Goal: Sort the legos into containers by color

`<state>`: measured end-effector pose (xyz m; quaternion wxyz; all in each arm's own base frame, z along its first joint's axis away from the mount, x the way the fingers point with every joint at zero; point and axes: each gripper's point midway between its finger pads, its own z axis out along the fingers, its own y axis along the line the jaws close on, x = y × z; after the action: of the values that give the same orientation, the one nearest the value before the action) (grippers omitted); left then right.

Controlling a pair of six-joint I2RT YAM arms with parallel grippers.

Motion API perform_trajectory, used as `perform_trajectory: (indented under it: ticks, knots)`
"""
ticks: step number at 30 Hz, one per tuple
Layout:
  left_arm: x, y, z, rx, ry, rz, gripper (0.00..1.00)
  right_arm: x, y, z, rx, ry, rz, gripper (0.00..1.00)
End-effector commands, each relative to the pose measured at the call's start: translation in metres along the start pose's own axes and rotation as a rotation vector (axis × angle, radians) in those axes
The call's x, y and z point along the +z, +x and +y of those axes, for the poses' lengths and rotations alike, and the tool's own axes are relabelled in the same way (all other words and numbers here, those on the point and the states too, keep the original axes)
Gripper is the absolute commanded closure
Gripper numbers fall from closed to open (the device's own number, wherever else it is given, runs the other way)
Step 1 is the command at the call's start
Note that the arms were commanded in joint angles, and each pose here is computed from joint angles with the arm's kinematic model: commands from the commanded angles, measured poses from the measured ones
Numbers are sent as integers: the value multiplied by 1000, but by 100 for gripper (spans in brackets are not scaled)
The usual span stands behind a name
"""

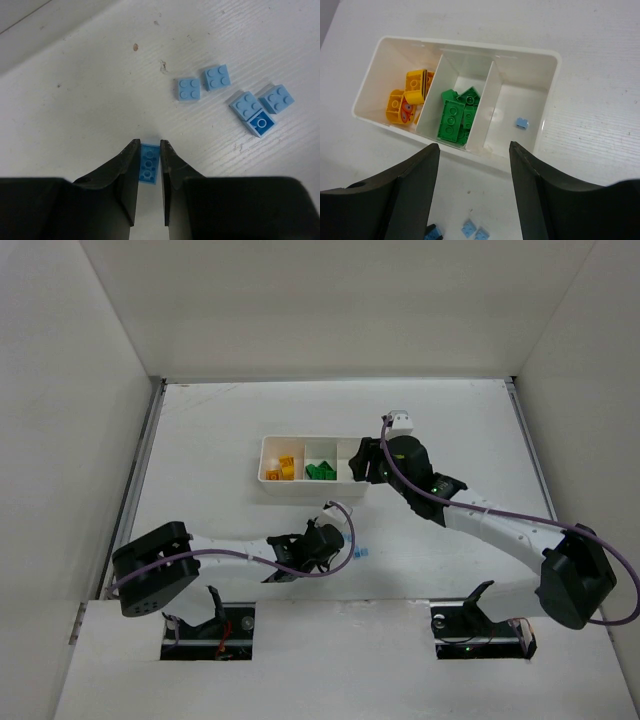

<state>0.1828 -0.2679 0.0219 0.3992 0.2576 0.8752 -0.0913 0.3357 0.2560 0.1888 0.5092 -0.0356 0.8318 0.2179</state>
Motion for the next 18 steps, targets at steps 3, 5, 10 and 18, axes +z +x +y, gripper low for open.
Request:
perform_trajectory:
  ticks: [3, 5, 10, 18]
  knots:
    - [-18, -23, 7, -75, 9, -79, 86, -11, -23, 8, 28, -37, -82, 36]
    - [-24, -33, 9, -100, 13, -104, 86, -13, -22, 6, 31, -33, -86, 36]
    - [-38, -71, 7, -164, 47, -174, 86, -20, -18, -7, 60, 1, -100, 37]
    - [-36, -173, 5, -266, 84, -350, 86, -37, 5, -46, 163, 79, -125, 45]
